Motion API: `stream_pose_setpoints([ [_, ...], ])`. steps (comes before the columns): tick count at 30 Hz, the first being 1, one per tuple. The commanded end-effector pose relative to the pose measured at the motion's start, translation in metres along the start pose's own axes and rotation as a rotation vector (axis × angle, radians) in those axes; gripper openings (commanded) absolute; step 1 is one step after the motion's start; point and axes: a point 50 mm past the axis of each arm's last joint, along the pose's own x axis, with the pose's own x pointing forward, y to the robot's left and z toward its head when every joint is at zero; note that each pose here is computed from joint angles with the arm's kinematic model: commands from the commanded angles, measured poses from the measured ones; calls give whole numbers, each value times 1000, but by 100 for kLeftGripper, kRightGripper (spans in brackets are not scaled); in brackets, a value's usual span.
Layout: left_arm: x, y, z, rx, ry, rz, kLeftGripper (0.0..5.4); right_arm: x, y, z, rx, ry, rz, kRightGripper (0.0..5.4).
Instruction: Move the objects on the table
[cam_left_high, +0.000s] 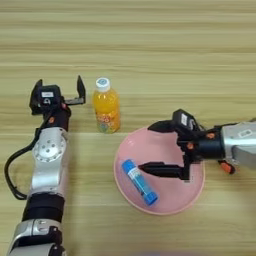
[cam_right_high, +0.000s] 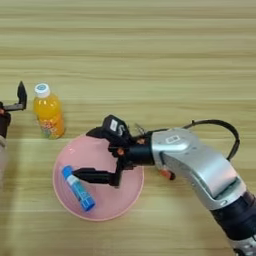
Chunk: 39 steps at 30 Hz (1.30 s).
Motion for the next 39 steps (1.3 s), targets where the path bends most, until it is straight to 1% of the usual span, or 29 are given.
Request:
stream_pose_setpoints([
  [1,1,-2,3,15,-15,-3,539,11,0,3,-25,62,8,540],
  [7,0,-4,3,13,-16,-2,539,24,1,-1,-34,156,1,540],
  [11,0,-5,3,10,-17,-1,539,30,2,-10,-40,226,-13,540],
  [20,0,-5,4,7,-18,-1,539,39,7,-23,-27,294,-21,540],
  [28,0,-5,4,6,-17,-1,539,47,9,-31,-52,340,-45,540],
  [30,0,-5,4,6,-17,-1,539,48,10,-32,-65,351,-50,540],
  [32,0,-5,4,5,-17,-1,540,49,10,-34,-76,359,-58,515],
  [33,0,-5,4,4,-17,-1,540,49,9,-35,-76,362,-60,512],
  [37,0,-5,4,3,-17,-1,540,50,8,-38,-70,371,-65,464],
  [39,0,-5,4,2,-17,-1,540,49,8,-39,-75,374,-65,432],
])
